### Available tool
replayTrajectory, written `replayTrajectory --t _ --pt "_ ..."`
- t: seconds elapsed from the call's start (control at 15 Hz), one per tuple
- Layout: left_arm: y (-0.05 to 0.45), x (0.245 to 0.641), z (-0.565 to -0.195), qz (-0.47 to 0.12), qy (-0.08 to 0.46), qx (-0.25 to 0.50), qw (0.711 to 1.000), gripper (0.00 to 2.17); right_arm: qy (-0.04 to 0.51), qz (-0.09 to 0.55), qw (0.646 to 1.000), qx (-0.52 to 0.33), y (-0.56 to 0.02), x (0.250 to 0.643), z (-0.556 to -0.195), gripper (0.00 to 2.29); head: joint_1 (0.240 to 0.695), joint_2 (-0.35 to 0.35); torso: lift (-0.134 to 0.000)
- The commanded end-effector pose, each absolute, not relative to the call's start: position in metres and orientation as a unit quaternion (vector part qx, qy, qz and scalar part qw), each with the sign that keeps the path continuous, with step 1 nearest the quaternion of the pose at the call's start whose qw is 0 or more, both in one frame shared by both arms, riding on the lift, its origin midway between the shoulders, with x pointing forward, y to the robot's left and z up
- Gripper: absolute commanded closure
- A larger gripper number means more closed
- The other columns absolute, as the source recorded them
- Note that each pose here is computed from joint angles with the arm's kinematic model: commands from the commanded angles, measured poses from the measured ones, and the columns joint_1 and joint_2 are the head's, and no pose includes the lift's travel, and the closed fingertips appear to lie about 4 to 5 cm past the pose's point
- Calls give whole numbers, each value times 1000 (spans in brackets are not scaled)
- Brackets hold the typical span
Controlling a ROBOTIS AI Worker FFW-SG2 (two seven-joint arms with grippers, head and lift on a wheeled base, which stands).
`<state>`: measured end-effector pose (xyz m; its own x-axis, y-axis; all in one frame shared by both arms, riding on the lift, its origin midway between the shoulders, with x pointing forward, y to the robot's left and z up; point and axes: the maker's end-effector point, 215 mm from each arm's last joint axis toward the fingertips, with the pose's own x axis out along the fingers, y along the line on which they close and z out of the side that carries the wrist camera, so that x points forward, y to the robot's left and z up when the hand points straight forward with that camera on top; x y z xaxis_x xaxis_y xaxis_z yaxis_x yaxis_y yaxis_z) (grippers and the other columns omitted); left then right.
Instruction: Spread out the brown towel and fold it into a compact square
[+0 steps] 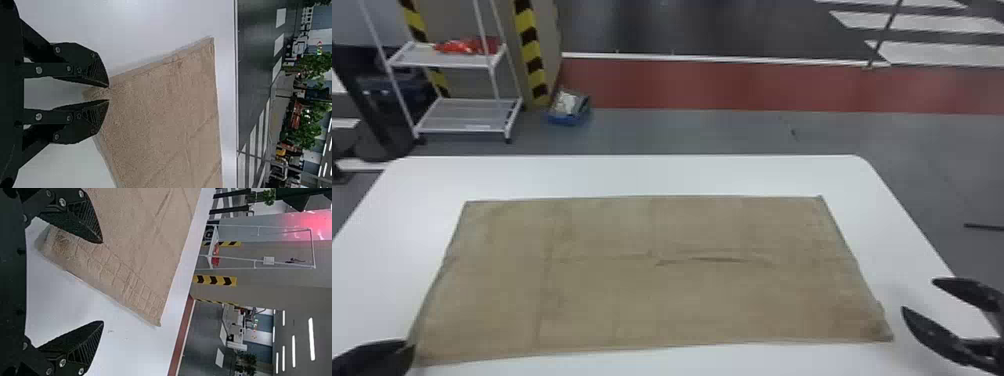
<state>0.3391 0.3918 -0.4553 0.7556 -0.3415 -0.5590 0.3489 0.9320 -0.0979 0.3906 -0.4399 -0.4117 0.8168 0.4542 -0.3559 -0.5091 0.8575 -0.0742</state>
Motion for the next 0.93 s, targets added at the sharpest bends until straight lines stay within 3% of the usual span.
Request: replayTrajectory --t 0.0,0.6,0.67,0.8,0.87 --pt "392 338 -455 -185 297 7 937 630 166 253 950 -82 -440 390 -412 178 695 -75 -120" --pt "393 329 -470 -180 320 1 930 643 164 253 950 -80 -441 388 -413 178 695 -79 -119" --pt "394 330 -468 -178 317 2 931 839 165 253 950 -80 -441 387 -415 178 695 -79 -119" --pt "395 331 -468 -174 317 1 932 927 164 254 950 -81 -441 386 -414 178 695 -77 -119" --pt "395 332 -468 -171 316 2 933 1268 164 252 950 -81 -442 386 -414 178 695 -77 -119"
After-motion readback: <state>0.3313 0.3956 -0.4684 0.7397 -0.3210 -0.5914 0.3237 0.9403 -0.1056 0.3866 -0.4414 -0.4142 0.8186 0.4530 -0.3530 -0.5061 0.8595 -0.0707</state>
